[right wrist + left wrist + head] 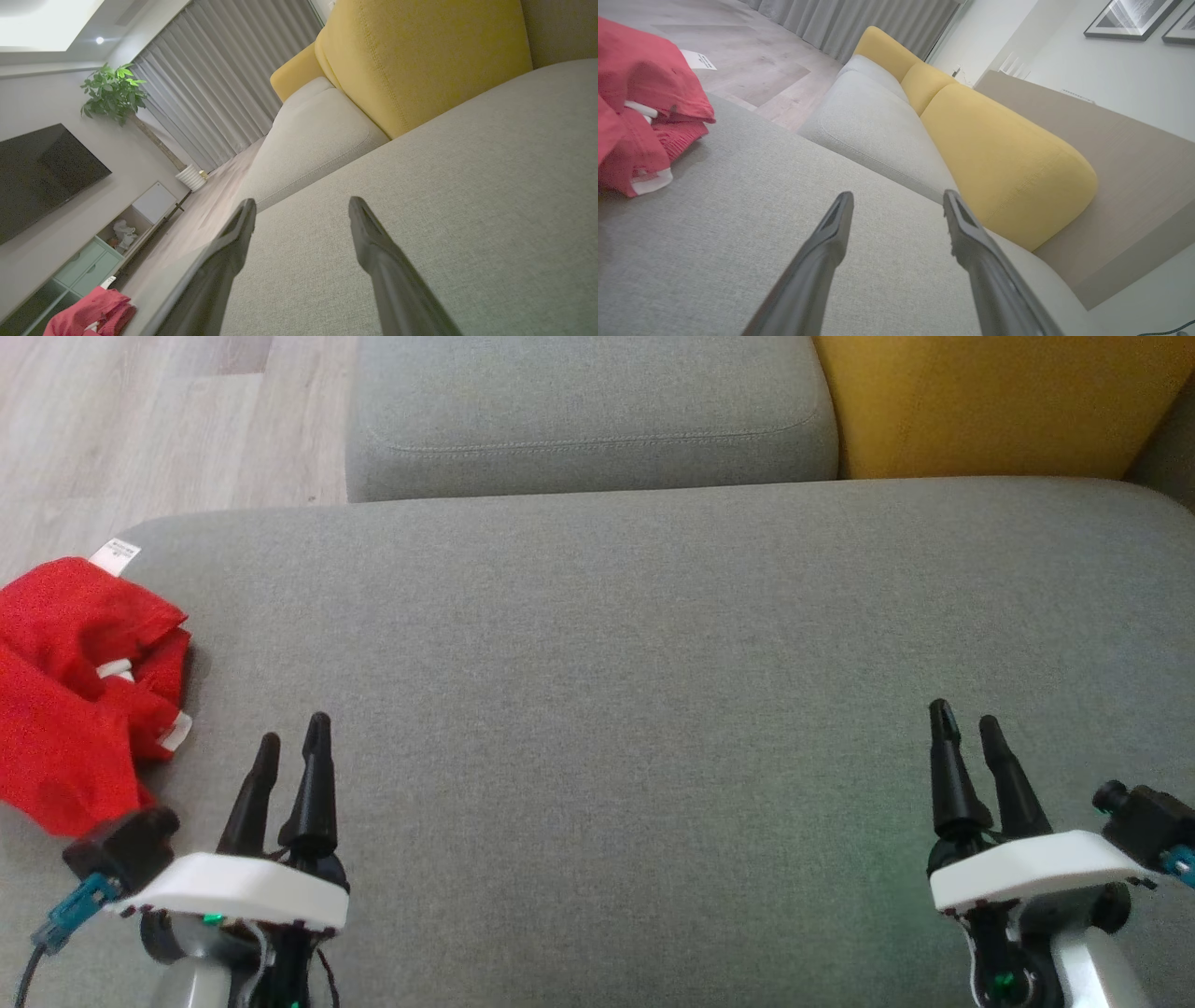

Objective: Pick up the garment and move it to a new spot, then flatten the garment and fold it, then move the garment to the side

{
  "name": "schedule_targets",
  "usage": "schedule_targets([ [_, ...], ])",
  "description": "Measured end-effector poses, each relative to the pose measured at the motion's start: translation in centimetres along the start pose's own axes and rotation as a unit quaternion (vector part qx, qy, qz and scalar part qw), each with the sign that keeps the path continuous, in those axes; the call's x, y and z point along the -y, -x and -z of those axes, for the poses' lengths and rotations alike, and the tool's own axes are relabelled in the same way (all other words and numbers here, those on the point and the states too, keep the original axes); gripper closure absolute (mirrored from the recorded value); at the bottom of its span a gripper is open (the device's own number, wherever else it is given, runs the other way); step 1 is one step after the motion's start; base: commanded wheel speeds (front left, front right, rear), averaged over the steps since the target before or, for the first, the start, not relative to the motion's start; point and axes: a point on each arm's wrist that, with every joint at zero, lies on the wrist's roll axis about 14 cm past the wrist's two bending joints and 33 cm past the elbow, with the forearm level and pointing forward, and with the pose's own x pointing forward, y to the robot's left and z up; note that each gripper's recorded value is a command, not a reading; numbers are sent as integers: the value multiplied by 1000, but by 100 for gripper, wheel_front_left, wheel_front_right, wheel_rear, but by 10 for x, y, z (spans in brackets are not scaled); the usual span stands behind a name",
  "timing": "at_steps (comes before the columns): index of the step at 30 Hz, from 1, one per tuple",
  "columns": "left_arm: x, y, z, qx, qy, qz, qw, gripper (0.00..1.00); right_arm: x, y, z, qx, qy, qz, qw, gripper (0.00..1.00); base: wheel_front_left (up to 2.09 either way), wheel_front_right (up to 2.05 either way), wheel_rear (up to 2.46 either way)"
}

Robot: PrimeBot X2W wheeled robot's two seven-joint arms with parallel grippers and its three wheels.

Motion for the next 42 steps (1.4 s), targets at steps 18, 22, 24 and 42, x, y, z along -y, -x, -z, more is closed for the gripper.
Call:
schedule_targets([
  [18, 1, 7, 6, -7, -148, 11, 989, 0, -9, 0, 6, -15, 132, -17, 991, 0, 0, 0, 0],
  [22, 3, 8, 8, -6, -174, 13, 985, 0, -10, 1, 6, -14, 156, -19, 987, 0, 0, 0, 0],
  [24, 3, 9, 8, -4, -195, 12, 981, 0, -11, 1, 5, -12, 173, -21, 985, 0, 0, 0, 0],
  [42, 2, 15, 17, -5, -289, 24, 957, 0, -10, 6, 10, -14, 216, -23, 976, 0, 0, 0, 0],
])
